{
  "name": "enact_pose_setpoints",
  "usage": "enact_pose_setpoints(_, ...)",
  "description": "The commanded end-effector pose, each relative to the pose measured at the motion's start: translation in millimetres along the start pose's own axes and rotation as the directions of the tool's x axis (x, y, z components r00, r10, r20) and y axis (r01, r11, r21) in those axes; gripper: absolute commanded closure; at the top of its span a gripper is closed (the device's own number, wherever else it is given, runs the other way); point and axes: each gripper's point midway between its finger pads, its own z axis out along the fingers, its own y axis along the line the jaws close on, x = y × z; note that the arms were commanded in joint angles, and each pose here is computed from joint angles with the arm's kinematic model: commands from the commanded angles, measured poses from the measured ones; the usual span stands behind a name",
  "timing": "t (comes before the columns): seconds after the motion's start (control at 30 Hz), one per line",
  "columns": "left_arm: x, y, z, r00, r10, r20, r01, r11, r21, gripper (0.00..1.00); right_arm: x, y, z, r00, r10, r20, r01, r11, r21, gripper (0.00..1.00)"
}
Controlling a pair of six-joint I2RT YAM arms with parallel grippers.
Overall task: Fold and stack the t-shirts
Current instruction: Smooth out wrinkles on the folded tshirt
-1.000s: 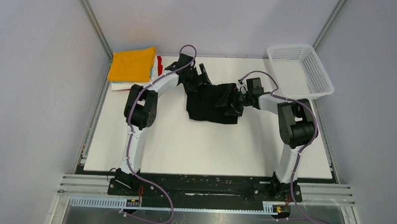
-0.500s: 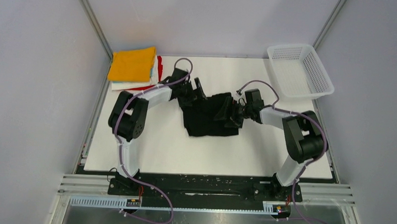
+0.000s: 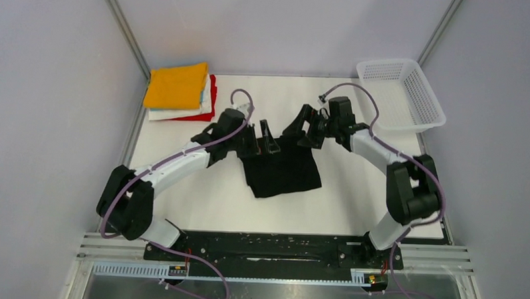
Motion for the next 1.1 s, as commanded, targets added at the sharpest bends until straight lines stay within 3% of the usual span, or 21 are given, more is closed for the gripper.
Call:
enact_pose_setpoints(0.0, 71.3, -9.3, 11.2, 0.987, -0.026, -0.16, 0.047, 0.99, 0.131, 0.01, -38.1, 0.1, 30.5, 0.997, 0.071, 0.003, -0.071, 0.996, -0.062, 0.01)
enact_pose_setpoints(0.13, 125.9, -6.4, 21.0, 0.96, -0.034, -0.278, 0.077, 0.986, 0.146, 0.01, -46.0, -23.5, 62.8, 0.994, 0.111, -0.025, -0.111, 0.994, -0.021, 0.0)
enact_pose_setpoints(0.23, 157.5, 22.4, 29.9, 0.933, -0.07, -0.352, 0.098, 0.993, 0.061, 0.01, -63.4, -47.1, 84.3, 0.99, 0.139, -0.014, -0.138, 0.99, 0.037, 0.0)
enact_pose_setpoints(0.43, 195.5, 82.2, 28.0, 0.895, -0.13, -0.428, 0.063, 0.984, -0.166, 0.01, -58.1, -82.2, 105.8, 0.979, 0.193, -0.063, -0.182, 0.971, 0.153, 0.01)
enact_pose_setpoints(0.6, 169.5, 63.2, 13.7, 0.932, -0.07, -0.357, 0.03, 0.993, -0.116, 0.01, -78.0, -53.9, 86.4, 0.994, 0.096, -0.043, -0.089, 0.988, 0.128, 0.01)
enact_pose_setpoints(0.73, 123.2, 41.5, -2.5, 0.976, -0.017, -0.216, -0.008, 0.993, -0.116, 0.01, -101.9, 1.1, 42.1, 0.999, -0.046, 0.027, 0.044, 0.997, 0.067, 0.01)
enact_pose_setpoints(0.83, 86.1, 43.4, -14.7, 0.996, -0.029, -0.08, 0.012, 0.979, -0.205, 0.01, -103.0, 31.8, 1.5, 0.986, -0.121, 0.116, 0.117, 0.992, 0.039, 0.01)
enact_pose_setpoints(1.07, 54.5, 92.4, -12.1, 0.986, -0.165, 0.037, 0.169, 0.937, -0.306, 0.01, -43.6, 3.4, -66.2, 0.949, -0.151, 0.277, 0.119, 0.985, 0.129, 0.01)
